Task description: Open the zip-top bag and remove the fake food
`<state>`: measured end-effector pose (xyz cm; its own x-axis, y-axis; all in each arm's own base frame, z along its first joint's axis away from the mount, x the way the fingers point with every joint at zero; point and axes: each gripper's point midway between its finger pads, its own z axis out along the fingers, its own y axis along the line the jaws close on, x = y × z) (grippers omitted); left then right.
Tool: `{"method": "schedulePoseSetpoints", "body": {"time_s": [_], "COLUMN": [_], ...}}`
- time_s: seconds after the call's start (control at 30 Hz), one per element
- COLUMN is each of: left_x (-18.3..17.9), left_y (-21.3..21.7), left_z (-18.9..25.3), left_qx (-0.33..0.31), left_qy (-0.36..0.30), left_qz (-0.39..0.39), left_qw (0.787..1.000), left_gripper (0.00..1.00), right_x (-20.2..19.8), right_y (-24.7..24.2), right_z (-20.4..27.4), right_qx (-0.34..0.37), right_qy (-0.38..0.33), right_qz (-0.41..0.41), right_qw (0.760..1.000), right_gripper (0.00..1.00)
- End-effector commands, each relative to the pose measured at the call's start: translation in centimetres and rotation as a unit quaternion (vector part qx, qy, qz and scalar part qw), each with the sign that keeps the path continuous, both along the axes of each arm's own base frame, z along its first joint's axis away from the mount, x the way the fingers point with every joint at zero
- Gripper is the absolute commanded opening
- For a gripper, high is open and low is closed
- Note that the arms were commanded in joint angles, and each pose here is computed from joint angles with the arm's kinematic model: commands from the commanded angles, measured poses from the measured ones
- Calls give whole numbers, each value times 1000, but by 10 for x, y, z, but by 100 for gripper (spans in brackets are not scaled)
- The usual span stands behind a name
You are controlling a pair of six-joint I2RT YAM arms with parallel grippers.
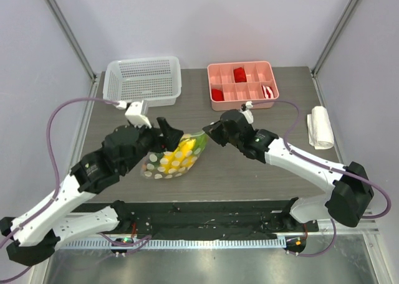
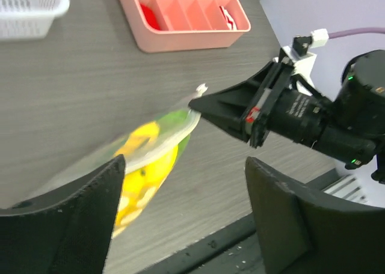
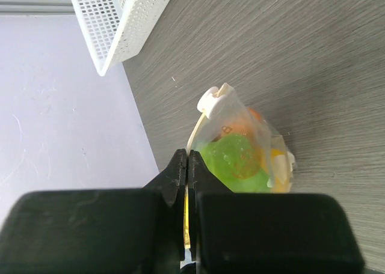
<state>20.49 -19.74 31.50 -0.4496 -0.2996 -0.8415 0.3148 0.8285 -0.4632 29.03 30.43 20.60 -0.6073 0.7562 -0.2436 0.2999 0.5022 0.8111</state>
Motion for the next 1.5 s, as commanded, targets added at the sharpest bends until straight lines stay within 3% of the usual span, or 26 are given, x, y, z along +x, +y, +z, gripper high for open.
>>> {"method": "schedulePoseSetpoints", "body": {"time_s": [0.0,0.1,0.33,0.47,0.6,0.67,0.8,0.83,0.87,0.93,0.97,1.0,1.03,1.1,1.13,1.2,1.23,1.3,1.33,1.37,1.43,1.47], "left_x": [11,16,17,31,49,61,70,68,69,68,69,68,62,62,57,56,51,48,46,43,43,43], "left_y": [-22,-39,-50,-40,-34,-30,-27,-28,-26,-26,-22,-20,-23,-17,-20,-16,-20,-23,-24,-26,-28,-29], "left_z": [4,6,-20,-40,-60,-68,-83,-86,-87,-86,-79,-76,-72,-54,-54,-43,-43,-41,-46,-47,-50,-54], "left_qx": [132,174,280,345,373,372,340,333,318,303,295,285,262,228,206,180,166,151,149,144,143,143], "left_qy": [-30,-44,-62,-68,-36,-22,12,20,31,36,31,31,30,13,18,4,4,0,4,4,2,4], "left_qz": [-81,-129,-217,-208,-192,-178,-187,-197,-194,-195,-185,-182,-196,-185,-197,-197,-215,-227,-234,-244,-251,-255], "left_qw": [988,975,933,913,907,911,922,922,928,932,937,941,944,956,958,964,962,962,961,959,957,956], "left_gripper": [77,65,70,72,71,66,44,27,21,0,0,0,0,0,0,0,0,0,0,0,0,0], "right_x": [6,8,8,6,4,3,1,1,-1,2,3,0,7,5,8,-4,-12,-20,-44,-49,-57,-58], "right_y": [4,6,5,10,12,13,11,10,12,10,9,10,-1,-16,-29,-39,-42,-43,-37,-36,-38,-37], "right_z": [22,32,41,48,51,51,56,57,62,66,74,76,74,81,70,84,62,76,61,74,63,76], "right_qx": [-4,-1,-6,7,11,13,23,21,25,-2,-15,-32,-93,-127,-183,-199,-219,-199,-170,-161,-144,-140], "right_qy": [-21,-30,-44,-53,-58,-59,-77,-82,-90,-123,-156,-176,-221,-269,-311,-379,-397,-470,-493,-539,-562,-598], "right_qz": [-14,-12,-7,7,16,21,26,27,37,74,96,129,162,191,207,226,262,283,339,338,344,331], "right_qw": [1000,999,999,999,998,998,996,996,995,990,983,975,957,936,909,875,852,812,783,755,738,717], "right_gripper": [1,1,1,1,1,1,1,1,1,31,45,81,86,97,97,100,100,98,96,95,92,88]}}
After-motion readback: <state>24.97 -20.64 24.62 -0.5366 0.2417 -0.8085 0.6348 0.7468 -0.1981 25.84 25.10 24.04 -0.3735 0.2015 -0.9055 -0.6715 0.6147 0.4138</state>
